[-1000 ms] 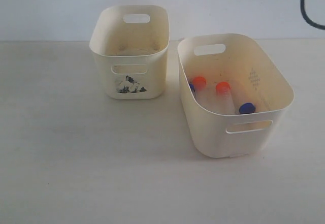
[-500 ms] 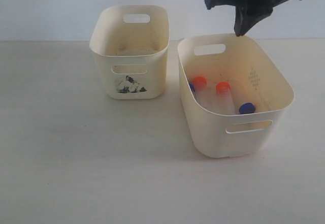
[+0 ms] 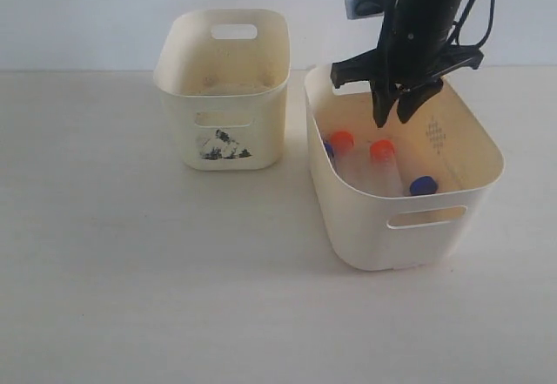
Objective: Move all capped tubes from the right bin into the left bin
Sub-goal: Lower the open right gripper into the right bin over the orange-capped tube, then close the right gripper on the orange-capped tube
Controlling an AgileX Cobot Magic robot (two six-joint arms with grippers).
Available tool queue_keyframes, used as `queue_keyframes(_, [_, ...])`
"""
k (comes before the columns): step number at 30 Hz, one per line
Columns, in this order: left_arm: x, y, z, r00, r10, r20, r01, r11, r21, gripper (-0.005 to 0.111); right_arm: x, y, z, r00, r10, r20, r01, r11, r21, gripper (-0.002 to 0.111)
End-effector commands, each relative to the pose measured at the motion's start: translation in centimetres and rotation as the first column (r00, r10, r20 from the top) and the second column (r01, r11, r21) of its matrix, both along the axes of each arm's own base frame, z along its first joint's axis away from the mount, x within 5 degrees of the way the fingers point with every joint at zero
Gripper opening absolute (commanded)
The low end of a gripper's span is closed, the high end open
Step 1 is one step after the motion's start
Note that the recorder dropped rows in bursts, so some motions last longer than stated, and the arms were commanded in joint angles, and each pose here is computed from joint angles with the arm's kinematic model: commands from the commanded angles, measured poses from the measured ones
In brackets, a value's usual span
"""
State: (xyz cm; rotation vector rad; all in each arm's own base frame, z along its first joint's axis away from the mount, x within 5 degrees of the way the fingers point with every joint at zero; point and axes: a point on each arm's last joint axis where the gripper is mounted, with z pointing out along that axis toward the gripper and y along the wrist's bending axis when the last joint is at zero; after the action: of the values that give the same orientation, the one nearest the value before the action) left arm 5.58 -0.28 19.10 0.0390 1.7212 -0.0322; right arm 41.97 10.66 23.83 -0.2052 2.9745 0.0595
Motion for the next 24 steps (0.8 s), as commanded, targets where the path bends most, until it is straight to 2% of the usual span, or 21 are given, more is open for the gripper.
queue_keyframes(1, [0.0, 0.0, 0.2, 1.0, 0.002, 0.012, -0.002, 1.0, -0.007, 0.004, -0.4, 1.5, 0.4, 0.999, 0.033, 0.007, -0.033, 0.999, 0.007, 0.024])
queue_keyframes(4, [0.0, 0.0, 0.2, 1.0, 0.002, 0.012, -0.002, 1.0, -0.007, 0.004, -0.6, 1.7, 0.0, 0.999, 0.044, -0.004, -0.044, 0.999, 0.0, 0.035])
queue_keyframes(12, [0.0, 0.0, 0.2, 1.0, 0.002, 0.012, -0.002, 1.0, -0.007, 0.004, -2.1, 1.1, -3.6, 0.991, 0.053, -0.123, -0.059, 0.997, -0.051, 0.035])
queue_keyframes(24, [0.0, 0.0, 0.2, 1.0, 0.002, 0.012, -0.002, 1.0, -0.007, 0.004, -1.2, 1.4, -4.4, 0.999, 0.042, 0.006, -0.042, 0.999, -0.017, 0.035])
